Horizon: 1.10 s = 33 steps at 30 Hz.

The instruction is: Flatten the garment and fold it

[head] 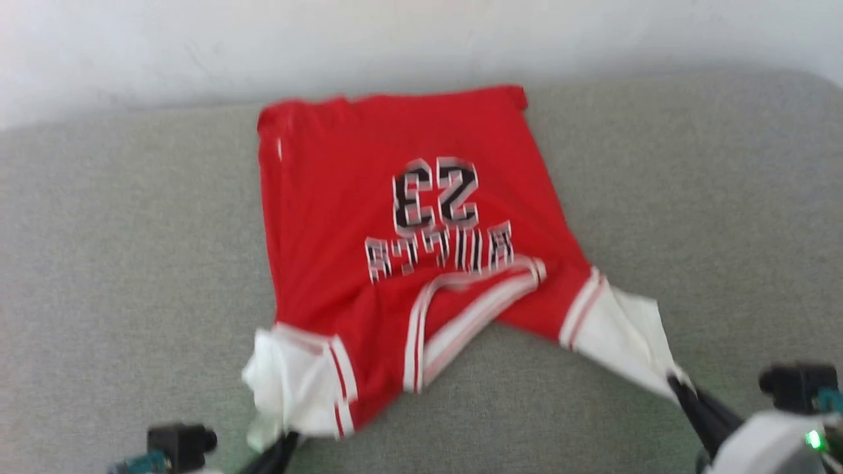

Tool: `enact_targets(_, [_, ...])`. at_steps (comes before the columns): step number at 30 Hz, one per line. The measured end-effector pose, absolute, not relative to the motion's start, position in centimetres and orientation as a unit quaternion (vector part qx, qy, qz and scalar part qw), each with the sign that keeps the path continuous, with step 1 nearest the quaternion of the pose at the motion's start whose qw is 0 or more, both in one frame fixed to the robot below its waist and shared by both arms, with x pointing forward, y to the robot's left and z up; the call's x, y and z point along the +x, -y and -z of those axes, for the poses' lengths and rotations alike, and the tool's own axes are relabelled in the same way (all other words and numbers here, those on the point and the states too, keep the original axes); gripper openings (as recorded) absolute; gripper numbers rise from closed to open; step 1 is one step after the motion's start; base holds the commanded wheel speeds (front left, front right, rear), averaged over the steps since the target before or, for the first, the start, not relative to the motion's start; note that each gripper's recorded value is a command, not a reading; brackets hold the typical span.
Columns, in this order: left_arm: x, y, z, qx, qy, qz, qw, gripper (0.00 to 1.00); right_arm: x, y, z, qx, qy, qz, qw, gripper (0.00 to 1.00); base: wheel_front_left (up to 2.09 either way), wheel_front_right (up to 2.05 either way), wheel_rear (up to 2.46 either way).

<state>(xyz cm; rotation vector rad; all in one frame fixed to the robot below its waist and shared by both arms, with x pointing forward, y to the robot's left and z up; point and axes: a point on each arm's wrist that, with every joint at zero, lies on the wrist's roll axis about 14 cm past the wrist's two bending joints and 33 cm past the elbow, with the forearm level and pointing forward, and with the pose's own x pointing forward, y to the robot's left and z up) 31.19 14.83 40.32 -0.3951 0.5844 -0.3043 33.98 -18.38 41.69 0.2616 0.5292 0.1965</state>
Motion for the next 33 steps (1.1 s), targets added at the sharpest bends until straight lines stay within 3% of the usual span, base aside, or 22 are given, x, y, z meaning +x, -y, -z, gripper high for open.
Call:
enact_targets(8, [25.1, -14.9, -39.3, -0.204, -0.358, 0.151, 0.899, 0.0, 27.0, 20.2, -39.8, 0.148, -0.348, -0.075, 0.923, 0.0, 0.0, 0.0, 0.0])
enact_targets(13, [23.7, -15.5, -40.0, -0.199, -0.357, 0.142, 0.901, 0.0, 25.0, 20.6, -40.1, 0.156, -0.361, -0.072, 0.917, 0.0, 0.0, 0.0, 0.0])
enact_targets(22, [24.6, -15.6, -41.9, -0.176, -0.313, 0.142, 0.922, 0.0, 25.5, 20.5, -41.1, 0.116, -0.339, -0.081, 0.93, 0.0, 0.0, 0.0, 0.0])
enact_targets(31, [26.1, -14.4, -42.4, -0.169, -0.295, 0.156, 0.927, 0.0, 26.1, 19.7, -38.0, 0.083, -0.366, -0.088, 0.923, 0.0, 0.0, 0.0, 0.0])
enact_targets(32, [26.2, -14.4, -42.4, -0.167, -0.294, 0.156, 0.928, 0.0, 26.2, 19.6, -37.6, 0.08, -0.367, -0.088, 0.922, 0.04, 0.0, 0.0, 0.0])
enact_targets(33, [26.3, -14.3, -42.4, -0.165, -0.294, 0.156, 0.928, 0.0, 26.3, 19.6, -37.3, 0.079, -0.368, -0.086, 0.923, 0.24, 0.0, 0.0, 0.0])
